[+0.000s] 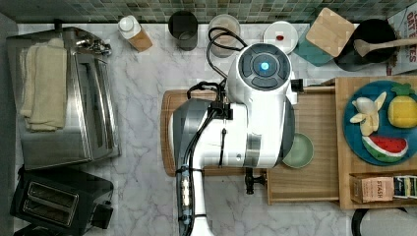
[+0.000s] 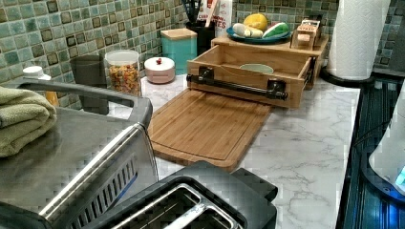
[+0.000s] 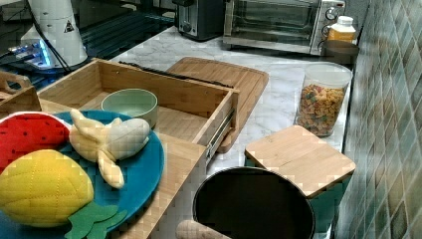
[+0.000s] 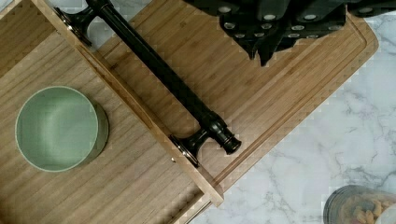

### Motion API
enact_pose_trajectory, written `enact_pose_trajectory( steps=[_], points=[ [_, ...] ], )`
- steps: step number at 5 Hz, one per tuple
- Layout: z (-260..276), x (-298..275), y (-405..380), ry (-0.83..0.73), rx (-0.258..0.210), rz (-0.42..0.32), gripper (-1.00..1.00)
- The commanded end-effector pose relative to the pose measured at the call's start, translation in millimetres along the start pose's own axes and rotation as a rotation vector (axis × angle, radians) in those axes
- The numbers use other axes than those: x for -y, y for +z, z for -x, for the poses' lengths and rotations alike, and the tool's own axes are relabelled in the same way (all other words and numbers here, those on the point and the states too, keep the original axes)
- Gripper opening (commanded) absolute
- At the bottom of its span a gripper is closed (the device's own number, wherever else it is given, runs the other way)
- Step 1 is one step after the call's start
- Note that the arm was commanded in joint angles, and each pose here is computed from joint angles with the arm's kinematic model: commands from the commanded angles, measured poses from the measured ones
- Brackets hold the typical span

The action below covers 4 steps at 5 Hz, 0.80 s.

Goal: Close the drawer.

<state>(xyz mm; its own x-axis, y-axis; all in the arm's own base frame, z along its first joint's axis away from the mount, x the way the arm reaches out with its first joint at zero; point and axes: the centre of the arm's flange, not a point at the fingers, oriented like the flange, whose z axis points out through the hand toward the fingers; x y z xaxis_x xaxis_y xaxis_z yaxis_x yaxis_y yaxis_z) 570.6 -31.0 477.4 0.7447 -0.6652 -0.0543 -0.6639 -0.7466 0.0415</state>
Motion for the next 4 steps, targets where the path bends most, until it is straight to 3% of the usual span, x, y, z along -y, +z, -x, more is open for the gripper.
enact_pose_trajectory(
  steps=[1,3,4],
  points=[
    [14.4,8.2,10.5,-0.087,-0.063,0.005,-1.0],
    [50.2,30.1,23.6,-0.309,-0.081,-0.064,-1.0],
    [67.3,50.4,29.1,-0.393,-0.041,-0.059,-1.0]
  ],
)
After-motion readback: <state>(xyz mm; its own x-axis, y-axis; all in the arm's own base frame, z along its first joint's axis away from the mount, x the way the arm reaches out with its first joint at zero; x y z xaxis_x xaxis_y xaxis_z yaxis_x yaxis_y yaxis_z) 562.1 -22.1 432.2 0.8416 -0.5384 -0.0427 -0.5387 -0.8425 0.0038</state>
